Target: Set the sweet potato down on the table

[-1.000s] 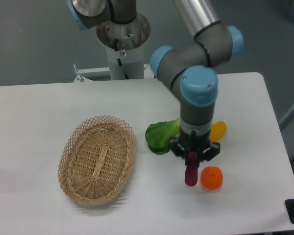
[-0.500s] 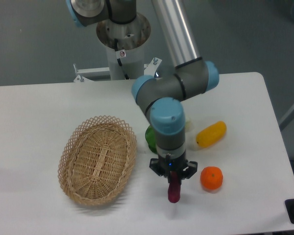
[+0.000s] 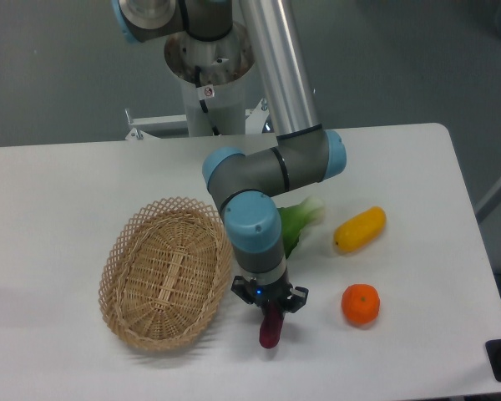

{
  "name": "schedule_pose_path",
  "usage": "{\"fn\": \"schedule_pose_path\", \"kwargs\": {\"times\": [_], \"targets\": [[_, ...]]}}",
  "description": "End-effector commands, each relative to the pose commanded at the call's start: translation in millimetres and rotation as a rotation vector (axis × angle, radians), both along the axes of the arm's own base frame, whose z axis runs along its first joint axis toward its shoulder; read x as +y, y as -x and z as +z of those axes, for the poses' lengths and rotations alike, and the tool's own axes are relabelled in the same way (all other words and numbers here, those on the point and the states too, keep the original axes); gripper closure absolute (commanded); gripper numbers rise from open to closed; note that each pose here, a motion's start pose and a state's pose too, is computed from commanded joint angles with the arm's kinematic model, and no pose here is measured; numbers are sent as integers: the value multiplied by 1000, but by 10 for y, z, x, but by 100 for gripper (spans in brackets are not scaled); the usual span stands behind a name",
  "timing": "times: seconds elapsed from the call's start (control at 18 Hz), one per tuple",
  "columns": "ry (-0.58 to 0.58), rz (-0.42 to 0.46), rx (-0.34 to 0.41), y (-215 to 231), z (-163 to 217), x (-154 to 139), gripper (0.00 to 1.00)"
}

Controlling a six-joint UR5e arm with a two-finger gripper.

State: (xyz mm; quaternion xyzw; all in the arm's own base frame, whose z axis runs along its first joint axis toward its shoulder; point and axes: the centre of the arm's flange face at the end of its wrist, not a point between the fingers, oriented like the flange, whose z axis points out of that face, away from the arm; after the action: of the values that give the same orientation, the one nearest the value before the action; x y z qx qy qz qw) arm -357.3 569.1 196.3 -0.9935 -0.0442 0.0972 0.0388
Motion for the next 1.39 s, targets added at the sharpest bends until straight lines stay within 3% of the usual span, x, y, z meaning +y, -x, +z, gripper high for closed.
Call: {"fn": "schedule_pose_path", "kwargs": {"times": [0.11,0.17,0.22,0.33,0.39,1.0,1.17,1.39], "targets": [[-3,-3,3,6,23,7,80],[-4,-2,4,6,33,6,75],[-8,-2,7,12,56,13,61],[-18,-3,18,35,140,23,6],[-27,1,23,35,211,25,0],[-202,74,180,436,1515,107,0],[-205,95,205,742,1882,-192,0],[-102,-51,201,1028,2127,-647,0]]}}
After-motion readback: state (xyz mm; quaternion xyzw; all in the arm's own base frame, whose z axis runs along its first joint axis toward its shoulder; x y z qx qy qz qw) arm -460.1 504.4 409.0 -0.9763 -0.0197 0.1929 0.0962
